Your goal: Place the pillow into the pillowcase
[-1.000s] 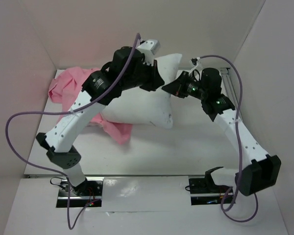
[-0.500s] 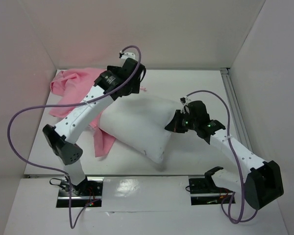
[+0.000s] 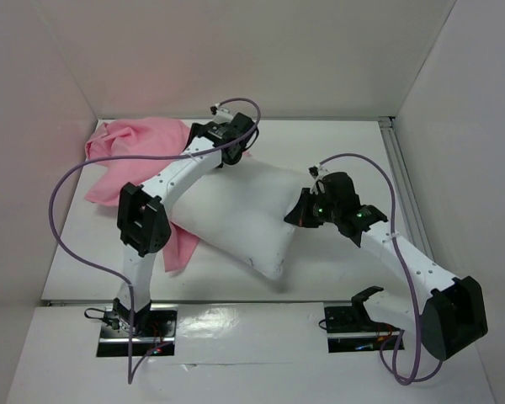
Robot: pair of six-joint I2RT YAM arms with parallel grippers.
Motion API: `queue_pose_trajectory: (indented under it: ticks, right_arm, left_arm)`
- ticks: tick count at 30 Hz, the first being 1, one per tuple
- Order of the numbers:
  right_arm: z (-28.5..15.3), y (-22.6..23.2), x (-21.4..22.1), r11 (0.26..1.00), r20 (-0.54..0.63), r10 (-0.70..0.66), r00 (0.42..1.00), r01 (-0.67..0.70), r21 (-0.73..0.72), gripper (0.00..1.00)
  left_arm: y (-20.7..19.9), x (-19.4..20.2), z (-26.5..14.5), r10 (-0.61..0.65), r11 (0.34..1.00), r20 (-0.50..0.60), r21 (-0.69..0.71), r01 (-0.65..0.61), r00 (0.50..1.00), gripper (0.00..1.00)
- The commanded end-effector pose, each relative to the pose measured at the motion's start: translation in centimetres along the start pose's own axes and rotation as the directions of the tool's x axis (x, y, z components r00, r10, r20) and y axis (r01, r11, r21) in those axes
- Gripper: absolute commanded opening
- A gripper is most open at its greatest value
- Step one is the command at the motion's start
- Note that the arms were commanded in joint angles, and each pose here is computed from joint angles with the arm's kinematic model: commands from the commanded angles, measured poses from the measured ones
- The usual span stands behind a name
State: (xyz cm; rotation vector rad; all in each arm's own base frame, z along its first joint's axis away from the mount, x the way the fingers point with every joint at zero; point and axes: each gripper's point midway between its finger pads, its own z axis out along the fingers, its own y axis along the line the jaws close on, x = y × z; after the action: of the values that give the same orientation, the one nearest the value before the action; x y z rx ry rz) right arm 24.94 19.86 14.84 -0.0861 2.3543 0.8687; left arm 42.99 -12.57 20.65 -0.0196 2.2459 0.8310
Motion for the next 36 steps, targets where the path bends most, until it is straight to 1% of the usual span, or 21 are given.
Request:
queue_pose_trajectory:
  ticks: [1, 3, 7, 8, 11, 12, 14, 15, 16, 17, 18, 19, 20, 22, 24, 25, 27, 28, 30, 31, 36]
  right_arm:
    - [-0.7, 0.7, -1.1, 0.999, 0.020, -0.051, 0.998, 0.051, 0.002, 0.00]
    - [-0.7, 0.5, -1.0, 0.999, 0.016, -0.048, 0.999, 0.048, 0.014, 0.00]
    - [-0.6, 0.5, -1.4, 0.999, 0.028, -0.051, 0.998, 0.051, 0.018, 0.00]
    - [-0.6, 0.5, -1.4, 0.999, 0.028, -0.051, 0.998, 0.051, 0.018, 0.00]
    - [0.5, 1.4, -2.4, 0.999, 0.050, -0.037, 0.998, 0.038, -0.034, 0.00]
    - [0.8, 1.9, -2.7, 0.998, 0.058, -0.031, 0.998, 0.034, -0.058, 0.00]
    - [1.6, 3.9, -4.3, 0.990, 0.065, -0.014, 0.998, 0.023, -0.140, 0.00]
    - [1.6, 5.3, -6.1, 0.982, 0.098, -0.022, 0.995, 0.040, -0.183, 0.00]
    - [0.1, 9.2, -10.1, 0.962, 0.177, -0.060, 0.982, 0.104, -0.253, 0.00]
    - [-0.3, 10.7, -12.2, 0.952, 0.206, -0.080, 0.975, 0.136, -0.274, 0.00]
    - [-1.9, 12.9, -14.4, 0.941, 0.265, -0.095, 0.959, 0.174, -0.291, 0.00]
    - [-5.2, 16.3, -17.9, 0.914, 0.373, -0.125, 0.919, 0.253, -0.317, 0.00]
    - [-7.2, 18.0, -19.2, 0.898, 0.432, -0.141, 0.891, 0.298, -0.322, 0.00]
    - [-9.9, 19.7, -20.3, 0.879, 0.491, -0.143, 0.859, 0.339, -0.336, 0.00]
    - [-11.6, 19.9, -19.7, 0.871, 0.512, -0.143, 0.847, 0.354, -0.341, 0.00]
    - [-9.9, 18.3, -18.1, 0.886, 0.469, -0.135, 0.873, 0.318, -0.337, 0.00]
    - [-8.9, 17.3, -15.8, 0.889, 0.434, -0.113, 0.894, 0.286, -0.358, 0.00]
    - [-6.1, 15.6, -12.3, 0.902, 0.336, -0.099, 0.937, 0.227, -0.368, 0.00]
    - [-4.5, 14.1, -9.2, 0.915, 0.280, -0.101, 0.955, 0.200, -0.351, 0.00]
    - [-2.7, 12.1, -6.3, 0.933, 0.215, -0.098, 0.972, 0.165, -0.320, 0.00]
    - [-0.5, 10.6, 1.6, 0.939, 0.051, -0.182, 0.982, 0.189, -0.288, 0.00]
  left_arm:
    - [3.4, -0.1, 1.7, -0.017, 0.995, -0.032, -0.098, 0.014, 0.999, 0.72]
    - [4.0, 0.0, 2.4, -0.030, 0.994, -0.049, -0.103, 0.025, 0.998, 0.67]
    - [3.5, -0.6, 2.0, -0.050, 0.998, -0.049, -0.050, 0.048, 0.998, 0.08]
    - [3.5, -1.0, 1.5, -0.070, 0.997, -0.046, -0.022, 0.069, 0.996, 0.00]
    - [1.4, -3.2, -3.9, -0.084, 0.970, 0.020, 0.233, 0.077, 0.996, 0.00]
    - [-1.2, -4.2, -6.5, -0.104, 0.909, 0.038, 0.409, 0.080, 0.994, 0.00]
    - [-3.7, -5.5, -12.9, -0.116, 0.781, 0.112, 0.625, 0.020, 0.987, 0.00]
    - [-4.6, -6.5, -17.4, -0.150, 0.637, 0.123, 0.771, 0.001, 0.981, 0.00]
    - [-3.7, -7.6, -20.7, -0.203, 0.550, 0.131, 0.835, 0.002, 0.970, 0.00]
    - [-3.3, -8.4, -23.6, -0.239, 0.461, 0.131, 0.887, -0.007, 0.962, 0.00]
    - [-1.6, -9.6, -28.7, -0.291, 0.298, 0.137, 0.954, -0.047, 0.947, 0.00]
    - [-0.4, -10.2, -30.7, -0.325, 0.234, 0.126, 0.971, -0.049, 0.937, 0.00]
    - [1.8, -11.0, -33.5, -0.390, 0.150, 0.102, 0.988, -0.046, 0.915, 0.00]
    - [3.2, -10.9, -35.6, -0.421, 0.066, 0.057, 0.997, -0.032, 0.906, 0.00]
    - [3.6, -10.1, -35.2, -0.423, 0.075, 0.056, 0.997, -0.027, 0.905, 0.00]
    - [2.8, -10.0, -33.6, -0.423, 0.129, 0.039, 0.991, 0.018, 0.905, 0.00]
    - [0.6, -8.5, -30.2, -0.363, 0.191, -0.007, 0.978, 0.082, 0.932, 0.00]
    - [-0.8, -7.7, -28.5, -0.337, 0.241, -0.019, 0.965, 0.106, 0.941, 0.00]
    - [-2.6, -6.6, -25.5, -0.300, 0.318, -0.041, 0.938, 0.141, 0.953, 0.00]
    - [-3.7, -5.6, -23.1, -0.274, 0.384, -0.070, 0.907, 0.176, 0.959, 0.00]
    - [-4.4, -4.5, -20.0, -0.245, 0.508, -0.078, 0.839, 0.197, 0.966, 0.00]
